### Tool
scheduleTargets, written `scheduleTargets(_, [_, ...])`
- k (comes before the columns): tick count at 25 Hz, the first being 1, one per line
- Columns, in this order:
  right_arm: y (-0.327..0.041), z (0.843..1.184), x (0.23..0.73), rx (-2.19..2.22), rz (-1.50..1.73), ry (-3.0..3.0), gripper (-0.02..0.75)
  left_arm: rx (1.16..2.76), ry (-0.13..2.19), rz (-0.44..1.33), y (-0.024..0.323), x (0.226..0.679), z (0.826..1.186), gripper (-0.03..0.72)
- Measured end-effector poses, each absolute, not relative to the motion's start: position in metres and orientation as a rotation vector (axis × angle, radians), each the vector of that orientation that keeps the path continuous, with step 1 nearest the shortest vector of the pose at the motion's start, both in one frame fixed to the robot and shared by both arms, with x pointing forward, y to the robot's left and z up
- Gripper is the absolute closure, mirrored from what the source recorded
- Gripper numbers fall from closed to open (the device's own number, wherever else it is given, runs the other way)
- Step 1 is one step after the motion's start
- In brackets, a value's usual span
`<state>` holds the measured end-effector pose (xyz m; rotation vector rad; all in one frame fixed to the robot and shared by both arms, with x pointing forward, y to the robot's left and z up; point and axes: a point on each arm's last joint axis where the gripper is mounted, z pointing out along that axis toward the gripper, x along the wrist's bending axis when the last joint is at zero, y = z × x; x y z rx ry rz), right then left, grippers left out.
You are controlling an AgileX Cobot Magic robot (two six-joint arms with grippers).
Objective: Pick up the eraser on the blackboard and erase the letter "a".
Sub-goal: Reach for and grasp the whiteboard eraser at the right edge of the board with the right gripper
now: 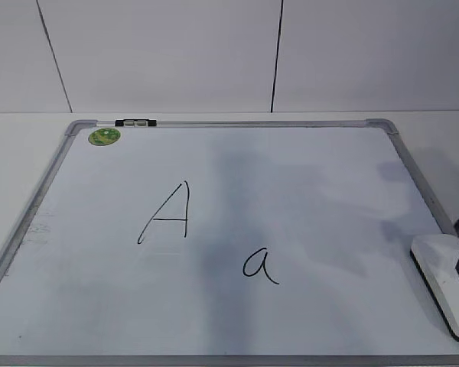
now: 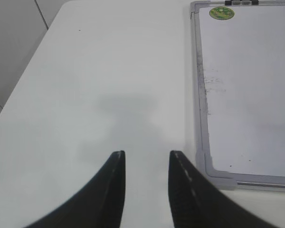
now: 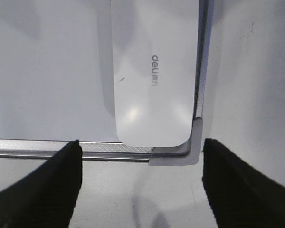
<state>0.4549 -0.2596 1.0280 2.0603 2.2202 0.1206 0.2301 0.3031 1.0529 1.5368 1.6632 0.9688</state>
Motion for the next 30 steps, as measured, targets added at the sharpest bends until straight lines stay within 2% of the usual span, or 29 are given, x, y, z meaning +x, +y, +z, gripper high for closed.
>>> scheduleTargets(4, [-0.259,1.019,0.461,2.085,0.079,2.223,0.132,1.537,1.663,0.969,0.303,0.230,1.053,0.454])
scheduleTargets(7, [-0.259,1.014,0.464,2.108,0.053,2.210,0.078,1.537,1.663,0.969,0.303,0.230,1.053,0.454])
scheduleTargets(10, [-0.259,1.010,0.466,2.113,0.026,2.210,0.060,1.537,1.663,0.969,0.303,0.230,1.053,0.454])
scheduleTargets(30, [-0.256,0.974,0.490,2.125,-0.048,2.207,0.057,1.537,1.663,0.969,0.303,0.230,1.053,0.454])
